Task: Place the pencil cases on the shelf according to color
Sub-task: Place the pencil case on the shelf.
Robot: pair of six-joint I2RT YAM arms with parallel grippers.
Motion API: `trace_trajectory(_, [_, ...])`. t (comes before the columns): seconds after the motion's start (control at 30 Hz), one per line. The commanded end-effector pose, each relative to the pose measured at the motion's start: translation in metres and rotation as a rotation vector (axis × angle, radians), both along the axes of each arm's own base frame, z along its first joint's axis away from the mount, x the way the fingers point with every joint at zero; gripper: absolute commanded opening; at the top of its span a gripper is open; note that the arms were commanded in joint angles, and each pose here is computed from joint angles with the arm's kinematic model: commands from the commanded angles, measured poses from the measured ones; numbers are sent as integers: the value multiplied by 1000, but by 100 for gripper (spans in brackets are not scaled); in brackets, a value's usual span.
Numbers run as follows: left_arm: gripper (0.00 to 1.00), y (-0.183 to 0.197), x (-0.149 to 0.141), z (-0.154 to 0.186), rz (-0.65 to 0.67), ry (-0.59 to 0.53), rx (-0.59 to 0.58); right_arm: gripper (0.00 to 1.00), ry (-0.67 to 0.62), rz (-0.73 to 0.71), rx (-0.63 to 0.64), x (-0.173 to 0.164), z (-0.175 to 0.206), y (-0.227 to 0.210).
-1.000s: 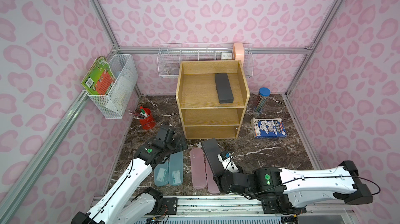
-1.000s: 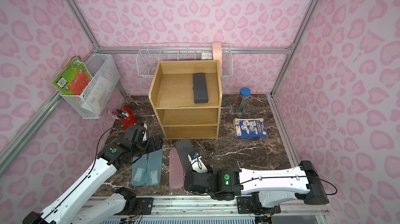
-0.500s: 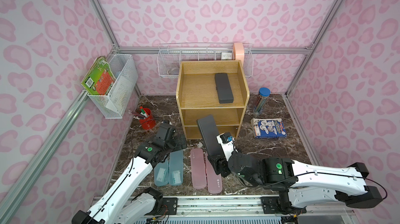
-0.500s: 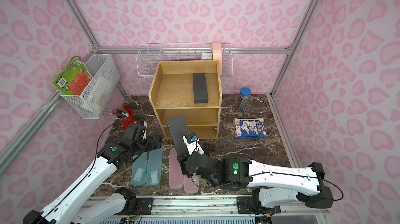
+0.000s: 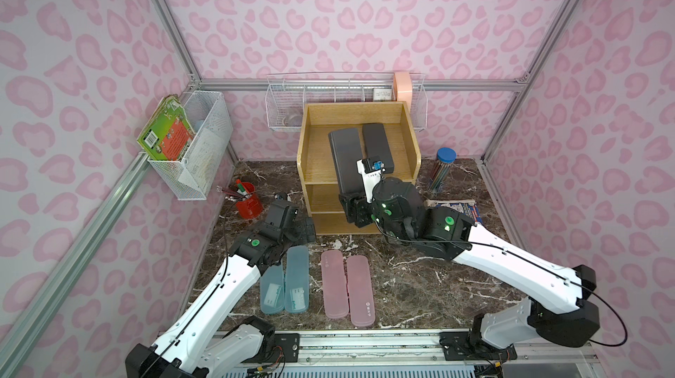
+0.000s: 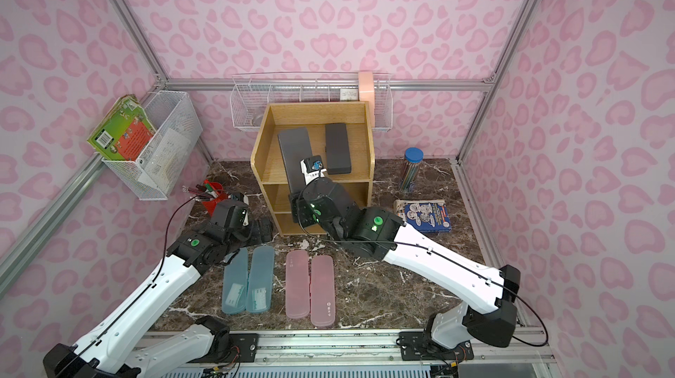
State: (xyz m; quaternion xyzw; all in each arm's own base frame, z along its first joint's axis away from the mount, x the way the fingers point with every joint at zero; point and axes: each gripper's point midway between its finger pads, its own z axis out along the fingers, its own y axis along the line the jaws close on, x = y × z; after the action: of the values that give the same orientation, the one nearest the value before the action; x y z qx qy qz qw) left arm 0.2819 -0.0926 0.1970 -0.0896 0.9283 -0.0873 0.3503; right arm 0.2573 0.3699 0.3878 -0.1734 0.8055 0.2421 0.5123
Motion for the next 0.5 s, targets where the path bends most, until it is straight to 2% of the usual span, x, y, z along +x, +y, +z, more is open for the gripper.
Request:
trace_trajectory(0.0, [98, 0, 3, 1, -7, -3, 11, 61, 31, -32, -4, 19, -1, 4])
trace_trajectory(0.3, [99, -9, 0, 1, -54, 17, -11, 64, 100, -112, 3, 71, -14, 22])
trace_trajectory(0.47, [99, -12, -4, -3, -91, 25, -9, 74, 132, -147, -34, 89, -28, 27])
